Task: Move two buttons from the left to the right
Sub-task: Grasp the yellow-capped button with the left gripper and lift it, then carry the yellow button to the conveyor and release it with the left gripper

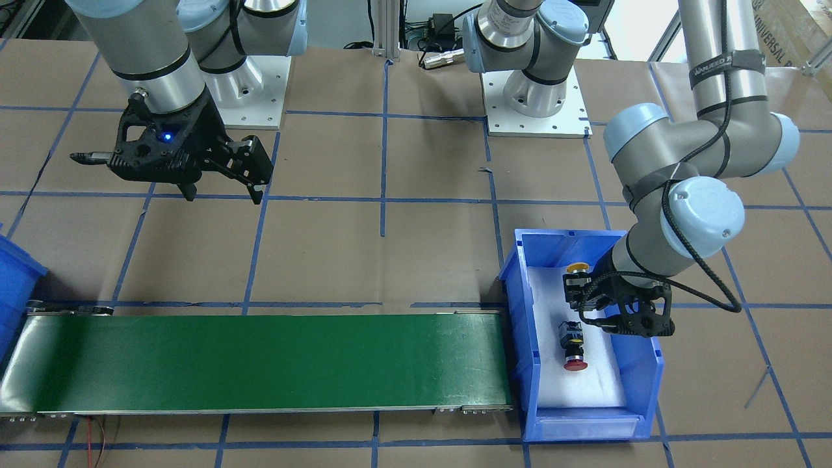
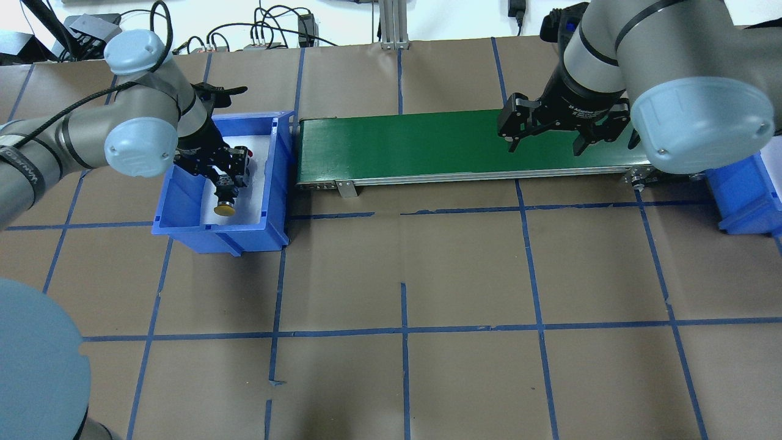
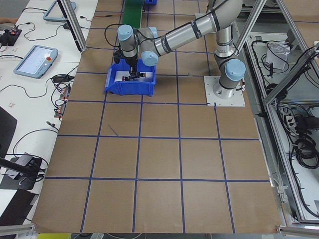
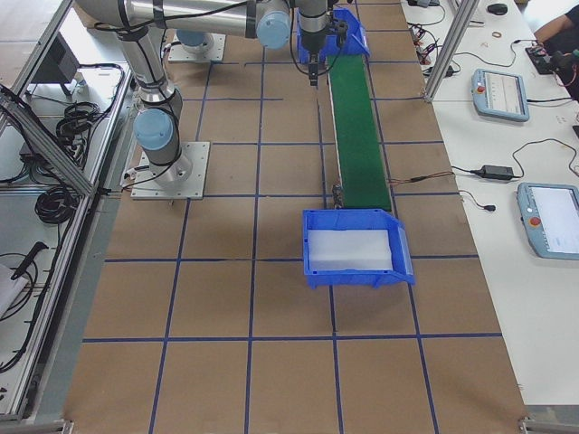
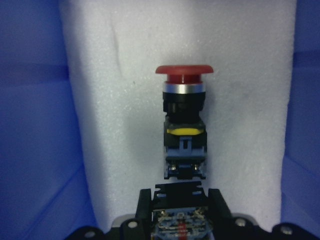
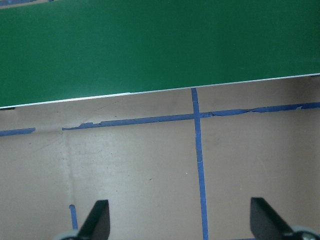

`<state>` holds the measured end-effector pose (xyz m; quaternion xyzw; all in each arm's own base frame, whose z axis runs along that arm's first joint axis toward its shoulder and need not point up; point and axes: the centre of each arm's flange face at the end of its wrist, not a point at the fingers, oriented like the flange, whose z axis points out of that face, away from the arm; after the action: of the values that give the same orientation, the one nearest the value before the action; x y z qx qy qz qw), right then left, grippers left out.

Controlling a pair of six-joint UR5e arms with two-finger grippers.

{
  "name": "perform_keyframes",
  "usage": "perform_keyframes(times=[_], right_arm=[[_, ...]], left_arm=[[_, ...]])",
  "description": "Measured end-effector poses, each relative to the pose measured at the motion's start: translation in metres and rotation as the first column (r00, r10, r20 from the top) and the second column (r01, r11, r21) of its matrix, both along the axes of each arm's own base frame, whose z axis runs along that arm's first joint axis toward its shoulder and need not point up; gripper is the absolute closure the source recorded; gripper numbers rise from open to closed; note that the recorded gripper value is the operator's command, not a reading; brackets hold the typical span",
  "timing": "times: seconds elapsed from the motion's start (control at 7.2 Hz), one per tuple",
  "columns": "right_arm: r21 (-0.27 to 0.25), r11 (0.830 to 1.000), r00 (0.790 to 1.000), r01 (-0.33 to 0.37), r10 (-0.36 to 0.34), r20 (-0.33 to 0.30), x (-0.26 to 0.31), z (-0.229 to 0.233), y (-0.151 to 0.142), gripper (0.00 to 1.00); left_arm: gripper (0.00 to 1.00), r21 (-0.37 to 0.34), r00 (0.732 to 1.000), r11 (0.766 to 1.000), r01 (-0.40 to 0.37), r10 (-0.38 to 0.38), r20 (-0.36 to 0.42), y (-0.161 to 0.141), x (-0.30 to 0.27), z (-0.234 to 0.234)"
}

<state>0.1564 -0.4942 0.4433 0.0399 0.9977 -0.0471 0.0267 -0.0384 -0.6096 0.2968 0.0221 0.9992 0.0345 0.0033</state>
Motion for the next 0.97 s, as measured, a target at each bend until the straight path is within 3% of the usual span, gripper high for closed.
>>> perform_keyframes(times=[0.42, 0.69, 0.97], right_arm=[[0.002, 1.000, 1.000, 0.000, 0.000, 0.000, 0.000, -0.001, 0.000, 0.00], [0.002, 1.000, 1.000, 0.000, 0.000, 0.000, 0.000, -0.001, 0.000, 0.00], [0.002, 1.000, 1.000, 0.000, 0.000, 0.000, 0.000, -0.001, 0.000, 0.00]], left_arm=[[0.73, -0.075, 1.000, 0.997, -0.014, 0.015, 0.011, -0.017, -0.054, 0.070], [0.72, -0.144, 0.999, 0.988, -0.048, 0.048, -0.005, -0.038, -0.101, 0.055], [0.71, -0.165, 0.998, 0.984, -0.067, 0.064, -0.026, -0.048, -0.146, 0.022]])
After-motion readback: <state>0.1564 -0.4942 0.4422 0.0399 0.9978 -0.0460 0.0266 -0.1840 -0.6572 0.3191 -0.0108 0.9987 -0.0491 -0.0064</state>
